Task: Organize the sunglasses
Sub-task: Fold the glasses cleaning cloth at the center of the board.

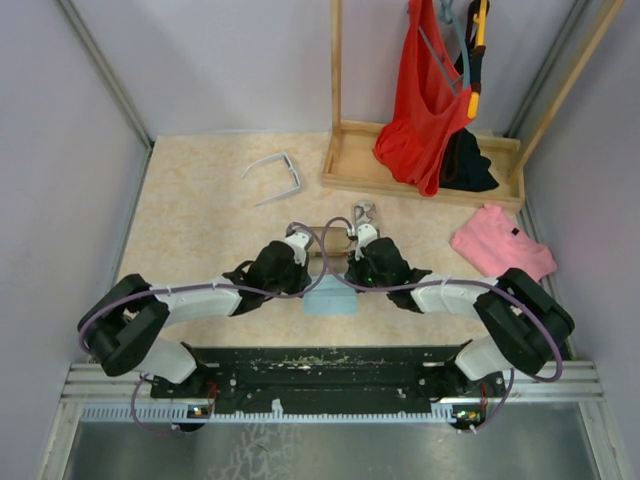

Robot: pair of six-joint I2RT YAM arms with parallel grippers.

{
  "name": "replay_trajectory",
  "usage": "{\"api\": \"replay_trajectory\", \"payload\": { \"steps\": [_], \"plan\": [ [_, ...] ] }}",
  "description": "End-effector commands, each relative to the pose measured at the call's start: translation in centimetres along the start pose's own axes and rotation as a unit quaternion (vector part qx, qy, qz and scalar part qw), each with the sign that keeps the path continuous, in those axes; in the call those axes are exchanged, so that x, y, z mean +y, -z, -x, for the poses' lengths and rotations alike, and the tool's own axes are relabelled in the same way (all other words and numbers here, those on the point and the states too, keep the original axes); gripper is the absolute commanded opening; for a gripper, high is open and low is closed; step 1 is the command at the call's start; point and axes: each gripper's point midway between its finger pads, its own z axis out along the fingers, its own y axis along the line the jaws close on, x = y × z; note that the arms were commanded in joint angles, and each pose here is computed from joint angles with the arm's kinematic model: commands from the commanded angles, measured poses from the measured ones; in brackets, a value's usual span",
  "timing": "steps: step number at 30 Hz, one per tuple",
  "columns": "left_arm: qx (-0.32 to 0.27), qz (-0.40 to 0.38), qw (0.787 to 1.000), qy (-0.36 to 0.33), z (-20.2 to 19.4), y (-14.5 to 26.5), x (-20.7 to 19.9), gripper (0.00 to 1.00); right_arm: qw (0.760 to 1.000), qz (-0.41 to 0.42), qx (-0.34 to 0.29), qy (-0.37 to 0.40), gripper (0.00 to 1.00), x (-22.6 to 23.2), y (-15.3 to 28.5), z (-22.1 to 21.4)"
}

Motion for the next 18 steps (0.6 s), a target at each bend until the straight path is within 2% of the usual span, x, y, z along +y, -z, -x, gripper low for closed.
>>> {"api": "replay_trajectory", "payload": {
  "steps": [1, 7, 18],
  "plan": [
    [-0.023, -0.026, 0.999, 0.001, 0.9, 0.4, -0.8, 0.01, 0.999, 0.016, -0.033, -0.005, 0.0, 0.3, 0.3, 1.4],
    [-0.027, -0.038, 0.999, -0.002, 0.8, 0.7, -1.1, 0.01, 0.998, 0.036, -0.044, -0.006, 0.09, 0.9, 0.8, 1.2],
    [-0.042, -0.07, 0.997, -0.01, 0.6, 1.6, -1.9, 0.01, 0.996, 0.064, -0.058, -0.002, 0.16, 1.8, 1.6, 1.0]
  ]
}}
